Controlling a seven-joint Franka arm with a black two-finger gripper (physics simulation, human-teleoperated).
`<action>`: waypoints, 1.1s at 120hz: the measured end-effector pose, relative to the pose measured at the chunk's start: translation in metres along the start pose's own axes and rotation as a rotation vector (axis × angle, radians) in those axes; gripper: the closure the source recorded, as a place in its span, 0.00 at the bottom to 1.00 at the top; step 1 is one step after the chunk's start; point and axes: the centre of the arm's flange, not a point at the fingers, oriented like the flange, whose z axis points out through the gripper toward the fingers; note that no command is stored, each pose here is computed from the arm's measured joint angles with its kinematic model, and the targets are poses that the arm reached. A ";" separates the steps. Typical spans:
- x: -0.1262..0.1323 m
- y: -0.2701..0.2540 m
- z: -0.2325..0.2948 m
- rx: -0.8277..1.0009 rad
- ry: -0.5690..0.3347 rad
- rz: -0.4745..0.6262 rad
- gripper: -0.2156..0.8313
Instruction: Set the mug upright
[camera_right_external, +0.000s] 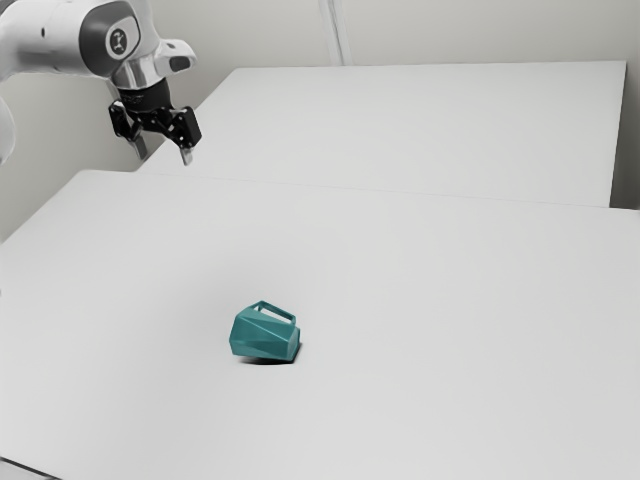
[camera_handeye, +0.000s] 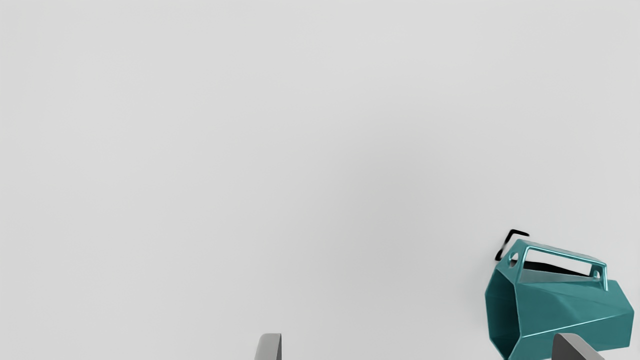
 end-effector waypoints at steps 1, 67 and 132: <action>0.000 0.000 0.000 0.000 0.000 0.000 0.22; -0.073 -0.022 0.083 -0.407 0.044 -0.192 0.22; -0.133 -0.067 0.228 -0.752 -0.010 -0.388 0.22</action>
